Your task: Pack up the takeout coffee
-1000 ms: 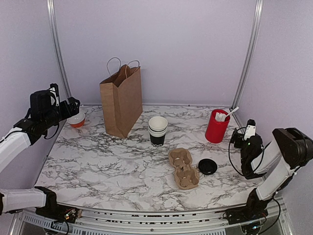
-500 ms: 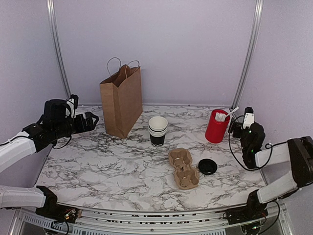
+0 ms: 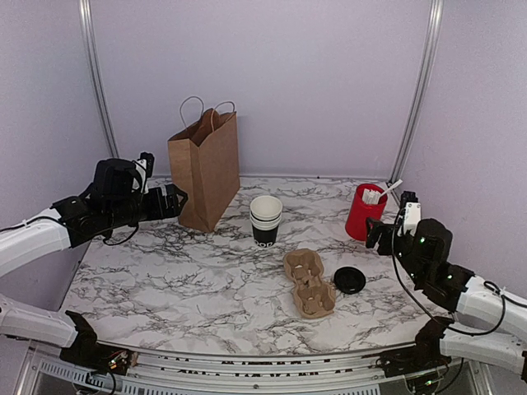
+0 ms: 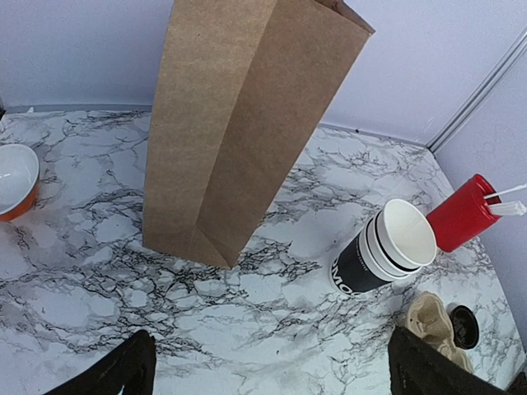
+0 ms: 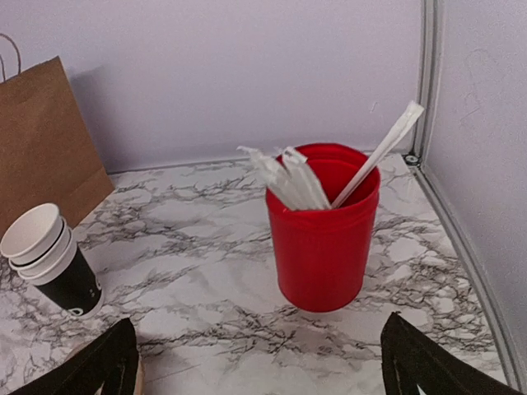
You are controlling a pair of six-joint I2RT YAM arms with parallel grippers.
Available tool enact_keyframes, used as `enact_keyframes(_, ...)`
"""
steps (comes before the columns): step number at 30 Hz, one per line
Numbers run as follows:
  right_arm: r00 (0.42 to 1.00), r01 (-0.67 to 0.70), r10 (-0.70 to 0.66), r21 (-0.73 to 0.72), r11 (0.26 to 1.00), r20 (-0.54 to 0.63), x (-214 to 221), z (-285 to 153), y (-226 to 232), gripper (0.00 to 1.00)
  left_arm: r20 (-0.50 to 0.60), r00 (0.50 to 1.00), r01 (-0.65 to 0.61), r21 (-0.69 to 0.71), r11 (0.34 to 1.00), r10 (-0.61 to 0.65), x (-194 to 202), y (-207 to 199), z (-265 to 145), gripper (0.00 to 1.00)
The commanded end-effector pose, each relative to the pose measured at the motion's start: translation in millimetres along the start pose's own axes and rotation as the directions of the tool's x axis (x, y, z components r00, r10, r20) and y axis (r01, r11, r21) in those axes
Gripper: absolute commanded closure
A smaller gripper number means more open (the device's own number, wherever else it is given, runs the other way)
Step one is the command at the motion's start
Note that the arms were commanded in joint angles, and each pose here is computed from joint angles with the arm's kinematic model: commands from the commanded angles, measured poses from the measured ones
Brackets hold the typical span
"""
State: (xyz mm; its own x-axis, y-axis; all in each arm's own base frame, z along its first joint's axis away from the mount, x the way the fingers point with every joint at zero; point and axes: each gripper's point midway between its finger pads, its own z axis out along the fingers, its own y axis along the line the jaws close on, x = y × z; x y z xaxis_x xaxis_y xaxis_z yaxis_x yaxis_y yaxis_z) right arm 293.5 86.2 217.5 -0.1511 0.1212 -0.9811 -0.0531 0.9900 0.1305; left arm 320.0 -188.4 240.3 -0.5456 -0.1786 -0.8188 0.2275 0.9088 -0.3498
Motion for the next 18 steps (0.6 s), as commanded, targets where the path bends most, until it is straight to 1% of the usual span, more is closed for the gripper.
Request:
enact_keyframes(1,0.972,-0.041,0.028,-0.05,0.998,-0.232,42,-17,26,0.0,0.024,0.998,-0.058,-0.074,0.996,0.06,-14,-17,5,0.01)
enact_keyframes(4,0.955,0.049,-0.074,-0.093,0.994,-0.288,45,-25,54,0.0,0.02,0.994,-0.102,-0.056,0.993,0.104,-13,-40,10,0.01)
enact_keyframes(5,0.945,0.089,-0.125,-0.129,0.988,-0.303,48,-29,70,0.0,0.016,0.993,-0.116,-0.052,0.992,0.117,-12,-45,13,0.01)
enact_keyframes(8,0.929,0.112,-0.173,-0.196,0.974,-0.328,44,-27,97,0.0,-0.023,0.99,-0.142,-0.048,0.989,0.141,-7,-53,25,0.01)
enact_keyframes(9,0.93,0.11,-0.17,-0.194,0.975,-0.327,40,-24,101,0.0,-0.038,0.989,-0.146,-0.051,0.988,0.144,-7,-54,28,0.01)
enact_keyframes(12,0.939,0.09,-0.12,-0.107,0.99,-0.322,28,-14,99,0.0,-0.063,0.985,-0.167,-0.082,0.983,0.162,-8,-53,33,0.01)
enact_keyframes(14,0.946,0.107,-0.116,-0.047,0.993,-0.303,20,-8,93,0.0,-0.052,0.985,-0.168,-0.109,0.98,0.163,-12,-49,32,0.01)
enact_keyframes(15,0.948,0.106,-0.113,-0.038,0.994,-0.296,17,-6,93,0.0,-0.042,0.986,-0.166,-0.113,0.98,0.162,-15,-49,29,0.01)
enact_keyframes(17,0.943,0.056,-0.09,-0.114,0.992,-0.319,13,2,105,0.0,-0.046,0.982,-0.185,-0.081,0.979,0.182,-14,-52,25,0.01)
enact_keyframes(18,0.939,0.021,-0.069,-0.143,0.989,-0.337,12,8,109,0.01,-0.051,0.976,-0.214,-0.055,0.975,0.211,-13,-55,23,0.01)
